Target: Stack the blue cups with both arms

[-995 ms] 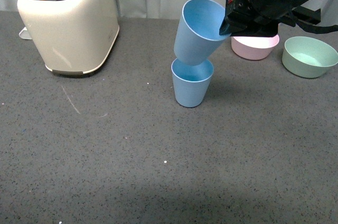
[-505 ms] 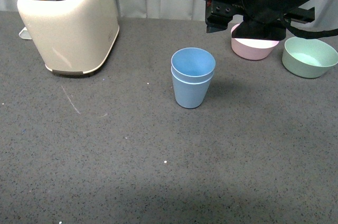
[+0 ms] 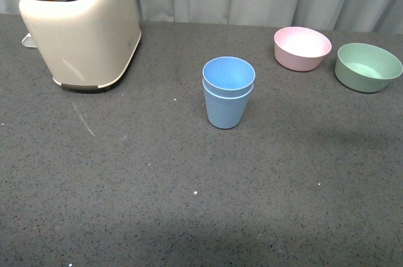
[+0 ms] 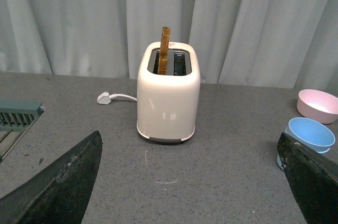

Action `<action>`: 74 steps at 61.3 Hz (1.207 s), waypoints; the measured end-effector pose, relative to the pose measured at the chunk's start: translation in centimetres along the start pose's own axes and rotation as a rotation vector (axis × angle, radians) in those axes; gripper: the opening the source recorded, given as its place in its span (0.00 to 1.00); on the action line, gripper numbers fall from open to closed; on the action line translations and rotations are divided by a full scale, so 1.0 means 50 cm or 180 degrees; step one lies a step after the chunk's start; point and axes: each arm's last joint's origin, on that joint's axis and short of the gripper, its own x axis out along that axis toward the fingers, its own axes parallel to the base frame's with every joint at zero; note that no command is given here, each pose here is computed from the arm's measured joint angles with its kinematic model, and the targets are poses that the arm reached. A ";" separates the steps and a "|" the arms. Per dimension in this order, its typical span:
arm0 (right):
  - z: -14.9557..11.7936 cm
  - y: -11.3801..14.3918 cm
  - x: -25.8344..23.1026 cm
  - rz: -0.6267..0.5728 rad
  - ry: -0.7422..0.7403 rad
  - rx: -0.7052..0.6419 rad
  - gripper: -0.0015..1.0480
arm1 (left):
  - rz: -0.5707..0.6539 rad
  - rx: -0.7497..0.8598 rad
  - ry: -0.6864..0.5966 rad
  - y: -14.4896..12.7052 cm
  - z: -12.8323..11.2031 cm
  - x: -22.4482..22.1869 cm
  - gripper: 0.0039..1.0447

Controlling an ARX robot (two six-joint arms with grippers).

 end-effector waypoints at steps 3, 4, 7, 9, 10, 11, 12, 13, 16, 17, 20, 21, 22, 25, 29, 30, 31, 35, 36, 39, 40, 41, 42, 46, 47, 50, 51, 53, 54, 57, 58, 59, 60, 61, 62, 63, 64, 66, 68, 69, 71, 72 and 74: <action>-0.008 -0.010 -0.020 0.0016 0.0057 -0.0016 0.01 | -0.0001 0.0000 0.0000 0.000 0.000 0.000 0.94; -0.009 -0.012 -0.024 0.0020 0.0064 -0.0017 0.01 | 0.0000 -0.0001 0.0000 0.000 0.000 0.000 0.94; -0.009 -0.020 -0.043 0.0034 0.0068 -0.0018 0.01 | 0.0002 -0.0001 0.0000 0.000 0.000 0.000 0.94; -0.007 -0.025 -0.053 0.0040 0.0054 -0.0015 0.01 | 0.0001 -0.0001 0.0000 0.000 0.000 0.000 0.94; -0.005 -0.029 -0.060 0.0037 0.0043 -0.0013 0.01 | 0.0001 0.0000 0.0000 0.000 0.000 0.000 0.94; -0.005 -0.030 -0.063 0.0033 0.0040 -0.0013 0.01 | 0.0000 0.0000 0.0000 0.000 0.000 0.000 0.94; -0.003 -0.033 -0.069 0.0027 0.0029 -0.0010 0.01 | 0.0001 -0.0001 0.0000 0.000 0.000 0.000 0.94; -0.003 -0.037 -0.075 0.0021 0.0023 -0.0009 0.01 | 0.0001 -0.0001 0.0000 0.000 0.000 0.000 0.94; -0.002 -0.044 -0.089 0.0014 0.0024 -0.0009 0.01 | 0.0001 0.0000 0.0000 0.000 0.000 0.000 0.94; -0.003 -0.045 -0.092 0.0014 0.0027 -0.0009 0.01 | 0.0001 0.0000 0.0000 0.000 0.000 0.000 0.94; -0.005 -0.053 -0.108 -0.0001 0.0047 -0.0011 0.01 | 0.0001 0.0000 0.0000 0.000 0.000 0.000 0.94; -0.005 -0.054 -0.111 -0.0003 0.0049 -0.0012 0.01 | 0.0001 0.0000 0.0000 0.000 0.000 0.000 0.94; -0.005 -0.057 -0.116 -0.0006 0.0053 -0.0012 0.01 | 0.0001 0.0000 0.0000 0.000 0.000 0.000 0.94; -0.006 -0.061 -0.129 0.0003 0.0058 -0.0012 0.01 | 0.0000 0.0000 0.0000 0.000 0.000 0.000 0.94; -0.005 -0.066 -0.143 0.0008 0.0051 -0.0010 0.01 | 0.0000 0.0000 0.0000 0.000 0.000 0.000 0.94; -0.004 -0.067 -0.148 0.0014 0.0047 -0.0010 0.01 | 0.0001 -0.0001 0.0000 0.000 0.000 0.000 0.94; -0.004 -0.067 -0.150 0.0016 0.0045 -0.0010 0.01 | 0.0001 0.0000 0.0000 0.000 0.000 0.000 0.94; -0.004 -0.072 -0.164 0.0018 0.0047 -0.0009 0.01 | 0.0001 -0.0001 0.0000 0.000 0.000 0.000 0.94; -0.004 -0.073 -0.166 0.0018 0.0049 -0.0009 0.01 | 0.0001 0.0000 0.0000 0.000 0.000 0.000 0.94; -0.005 -0.078 -0.176 0.0033 0.0055 -0.0009 0.01 | 0.0000 0.0000 0.0000 0.000 0.000 0.000 0.94; -0.005 -0.082 -0.179 0.0065 0.0056 -0.0007 0.01 | 0.0001 -0.0001 0.0000 0.000 0.000 0.000 0.94; -0.004 -0.086 -0.183 0.0078 0.0053 -0.0007 0.01 | 0.0001 0.0000 0.0000 0.000 0.000 0.000 0.94; -0.004 -0.088 -0.184 0.0071 0.0051 -0.0007 0.01 | 0.0000 0.0000 0.0000 0.000 0.000 0.000 0.94; -0.003 -0.097 -0.195 0.0000 0.0041 -0.0005 0.01 | 0.0000 0.0000 0.0000 0.000 0.000 0.000 0.94; -0.003 -0.098 -0.197 -0.0006 0.0041 -0.0005 0.01 | 0.0001 0.0000 0.0000 0.000 0.000 0.000 0.94; -0.003 -0.099 -0.205 -0.0010 0.0045 -0.0005 0.01 | 0.0000 -0.0001 0.0000 0.000 0.000 0.000 0.94; -0.003 -0.098 -0.208 -0.0005 0.0046 -0.0005 0.01 | 0.0000 -0.0001 0.0000 0.000 0.000 0.000 0.94; -0.003 -0.098 -0.212 -0.0001 0.0048 -0.0005 0.01 | 0.0001 -0.0001 0.0000 0.000 0.000 0.000 0.94; -0.003 -0.098 -0.215 0.0006 0.0044 -0.0005 0.01 | 0.0000 -0.0001 0.0000 0.000 0.000 0.000 0.94; -0.003 -0.098 -0.221 0.0007 0.0044 -0.0005 0.01 | 0.0000 0.0000 0.0000 0.000 0.000 0.000 0.94; -0.003 -0.098 -0.223 0.0006 0.0043 -0.0005 0.01 | 0.0000 -0.0001 0.0000 0.000 0.000 0.000 0.94; -0.002 -0.098 -0.226 0.0007 0.0043 -0.0005 0.01 | 0.0000 -0.0001 0.0000 0.000 0.000 0.000 0.94; -0.003 -0.098 -0.227 0.0007 0.0043 -0.0005 0.01 | 0.0000 -0.0001 0.0000 0.000 0.000 0.000 0.94; -0.002 -0.098 -0.230 0.0007 0.0041 -0.0005 0.01 | 0.0000 -0.0001 0.0000 0.000 0.000 0.000 0.94; -0.002 -0.098 -0.232 0.0007 0.0043 -0.0005 0.01 | 0.0000 0.0000 0.0000 0.000 0.000 0.000 0.94; -0.002 -0.098 -0.234 0.0007 0.0041 -0.0005 0.01 | 0.0000 -0.0001 0.0000 0.000 0.000 0.000 0.94; -0.002 -0.098 -0.235 0.0007 0.0041 -0.0005 0.01 | 0.0001 0.0000 0.0000 0.000 0.000 0.000 0.94; -0.002 -0.098 -0.239 0.0007 0.0039 -0.0005 0.01 | 0.0001 -0.0001 0.0000 0.000 0.000 0.000 0.94; -0.001 -0.098 -0.243 0.0007 0.0034 -0.0005 0.01 | 0.0001 0.0000 0.0000 0.000 0.000 0.000 0.94; -0.001 -0.098 -0.244 0.0007 0.0034 -0.0005 0.01 | 0.0001 0.0000 0.0000 0.000 0.000 0.000 0.94; 0.000 -0.098 -0.248 0.0007 0.0028 -0.0005 0.01 | 0.0001 -0.0001 0.0000 0.000 0.000 0.000 0.94; 0.001 -0.098 -0.249 0.0007 0.0026 -0.0005 0.01 | 0.0000 0.0000 0.0000 0.000 0.000 0.000 0.94; 0.002 -0.098 -0.252 0.0007 0.0020 -0.0005 0.01 | 0.0000 0.0000 0.0000 0.000 0.000 0.000 0.94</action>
